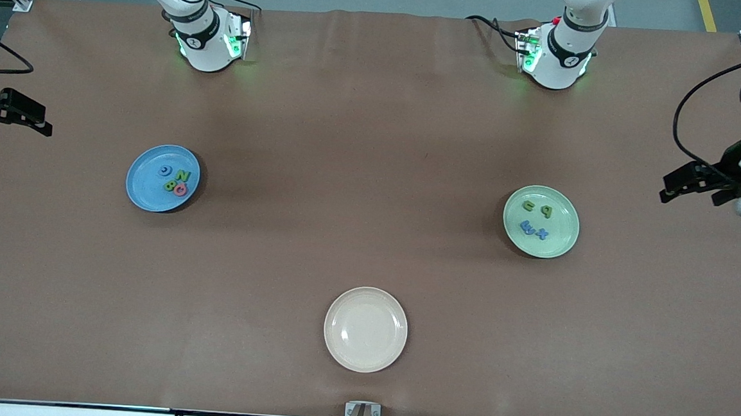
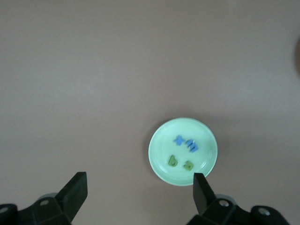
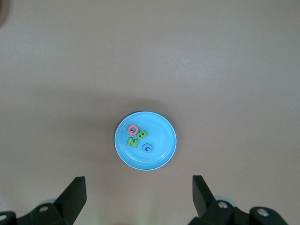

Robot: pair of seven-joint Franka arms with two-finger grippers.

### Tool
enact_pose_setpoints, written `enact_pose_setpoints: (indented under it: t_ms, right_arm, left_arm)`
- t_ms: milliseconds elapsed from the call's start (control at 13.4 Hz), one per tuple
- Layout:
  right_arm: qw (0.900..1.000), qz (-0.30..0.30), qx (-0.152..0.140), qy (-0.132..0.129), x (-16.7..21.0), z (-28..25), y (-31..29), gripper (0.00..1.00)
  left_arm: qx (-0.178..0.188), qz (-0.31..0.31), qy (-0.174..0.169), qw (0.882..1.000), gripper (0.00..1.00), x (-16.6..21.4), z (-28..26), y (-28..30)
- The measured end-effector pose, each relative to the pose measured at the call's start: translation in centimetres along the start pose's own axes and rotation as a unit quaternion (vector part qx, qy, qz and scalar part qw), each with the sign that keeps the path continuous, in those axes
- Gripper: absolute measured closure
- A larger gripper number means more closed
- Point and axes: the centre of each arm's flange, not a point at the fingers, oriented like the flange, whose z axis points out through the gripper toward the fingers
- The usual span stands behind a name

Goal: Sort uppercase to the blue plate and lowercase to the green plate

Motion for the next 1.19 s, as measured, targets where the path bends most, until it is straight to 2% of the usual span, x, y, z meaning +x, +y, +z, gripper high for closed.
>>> enact_pose_setpoints:
  t_ms: [149, 372, 819, 968, 1191]
  right_arm:
    - [1.000, 0.002, 0.000, 0.000, 0.0, 0.0, -0.3, 0.00]
    - [1.000, 0.003, 0.000, 0.002, 0.0, -0.2, -0.5, 0.00]
    - [1.000, -0.014, -0.003, 0.015, -1.8, -2.9, -2.7, 0.00]
    - [1.000, -0.016, -0.003, 0.013, -1.8, -2.7, -3.2, 0.00]
    - [1.000, -0.008, 0.000, 0.006, -2.0, -2.1, -2.3, 0.00]
  left_arm:
    - [-0.001, -0.016, 0.021, 1.000, 0.00, 0.5, -2.3, 0.4]
    - [-0.002, -0.022, 0.032, 0.999, 0.00, 0.7, -3.8, 0.7]
    - [-0.002, -0.021, 0.008, 1.000, 0.00, 0.0, -6.1, 0.9]
    - [-0.001, -0.030, -0.014, 0.999, 0.00, -0.4, -5.7, 1.1]
    - [-0.001, -0.031, -0.019, 0.999, 0.00, -0.5, -5.6, 1.6]
